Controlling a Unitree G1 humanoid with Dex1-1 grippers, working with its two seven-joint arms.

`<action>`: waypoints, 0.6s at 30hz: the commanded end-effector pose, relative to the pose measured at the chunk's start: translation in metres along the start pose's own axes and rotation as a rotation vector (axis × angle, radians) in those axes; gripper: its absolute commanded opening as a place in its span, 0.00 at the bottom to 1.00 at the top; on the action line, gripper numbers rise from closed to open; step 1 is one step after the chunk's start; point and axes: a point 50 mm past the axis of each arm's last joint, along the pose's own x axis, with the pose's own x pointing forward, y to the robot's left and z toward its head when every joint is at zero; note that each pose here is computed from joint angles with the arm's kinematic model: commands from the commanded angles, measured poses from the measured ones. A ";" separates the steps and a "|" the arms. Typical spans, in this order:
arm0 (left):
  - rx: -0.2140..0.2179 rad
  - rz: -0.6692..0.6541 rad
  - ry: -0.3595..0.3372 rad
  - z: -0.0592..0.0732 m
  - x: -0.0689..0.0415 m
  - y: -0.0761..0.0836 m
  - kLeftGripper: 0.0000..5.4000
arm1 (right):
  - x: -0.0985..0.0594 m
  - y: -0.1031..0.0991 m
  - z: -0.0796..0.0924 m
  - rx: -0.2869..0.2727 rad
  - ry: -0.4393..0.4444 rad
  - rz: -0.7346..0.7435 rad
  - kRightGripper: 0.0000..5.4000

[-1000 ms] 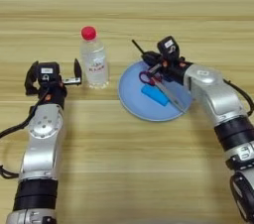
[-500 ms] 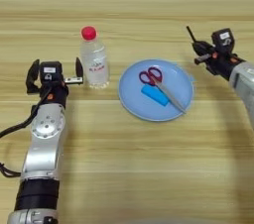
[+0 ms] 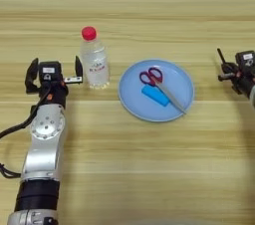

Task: Move the objects on the table

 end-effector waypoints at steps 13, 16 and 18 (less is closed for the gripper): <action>0.010 -0.003 -0.010 0.002 0.001 0.000 1.00 | 0.005 0.001 -0.014 -0.005 0.039 -0.003 0.23; 0.009 -0.002 -0.010 0.001 0.001 0.001 1.00 | 0.006 0.003 -0.012 0.009 0.021 0.011 0.29; 0.008 0.000 -0.009 0.001 0.001 0.001 1.00 | 0.005 0.006 -0.008 0.019 -0.011 0.025 0.34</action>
